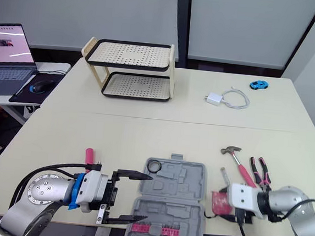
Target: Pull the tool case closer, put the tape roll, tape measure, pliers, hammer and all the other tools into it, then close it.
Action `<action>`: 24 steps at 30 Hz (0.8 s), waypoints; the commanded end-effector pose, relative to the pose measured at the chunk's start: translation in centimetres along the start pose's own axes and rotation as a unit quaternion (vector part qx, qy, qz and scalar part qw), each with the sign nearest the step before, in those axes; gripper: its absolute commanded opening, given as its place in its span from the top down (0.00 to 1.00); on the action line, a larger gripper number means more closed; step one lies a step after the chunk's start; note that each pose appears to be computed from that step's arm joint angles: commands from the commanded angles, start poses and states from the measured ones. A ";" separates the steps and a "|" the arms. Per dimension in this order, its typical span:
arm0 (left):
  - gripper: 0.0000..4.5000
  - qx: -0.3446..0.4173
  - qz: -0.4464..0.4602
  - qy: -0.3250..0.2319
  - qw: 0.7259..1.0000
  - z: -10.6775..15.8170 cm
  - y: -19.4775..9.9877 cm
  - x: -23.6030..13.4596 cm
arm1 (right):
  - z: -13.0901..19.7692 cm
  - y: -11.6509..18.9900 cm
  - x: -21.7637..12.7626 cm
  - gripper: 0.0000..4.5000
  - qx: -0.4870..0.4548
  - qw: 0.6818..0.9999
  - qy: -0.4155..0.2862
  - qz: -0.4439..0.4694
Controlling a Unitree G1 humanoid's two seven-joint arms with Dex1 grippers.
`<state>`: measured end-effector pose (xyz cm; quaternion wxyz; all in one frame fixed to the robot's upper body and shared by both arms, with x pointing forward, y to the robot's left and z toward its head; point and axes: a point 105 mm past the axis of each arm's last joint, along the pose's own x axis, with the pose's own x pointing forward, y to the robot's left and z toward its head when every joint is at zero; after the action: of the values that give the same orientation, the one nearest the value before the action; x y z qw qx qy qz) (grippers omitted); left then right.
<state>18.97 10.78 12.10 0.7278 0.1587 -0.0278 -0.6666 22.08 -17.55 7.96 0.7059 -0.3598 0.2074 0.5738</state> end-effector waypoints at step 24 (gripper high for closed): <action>0.00 -0.053 0.064 0.042 0.996 0.4 2.2 -2.5 | 5.8 -3.7 3.2 0.30 0.028 0.996 0.060 -0.055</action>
<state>20.94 13.50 12.90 0.7827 0.1480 0.0391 -0.6033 25.31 -11.43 10.25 0.7301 -0.3709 0.2565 0.5134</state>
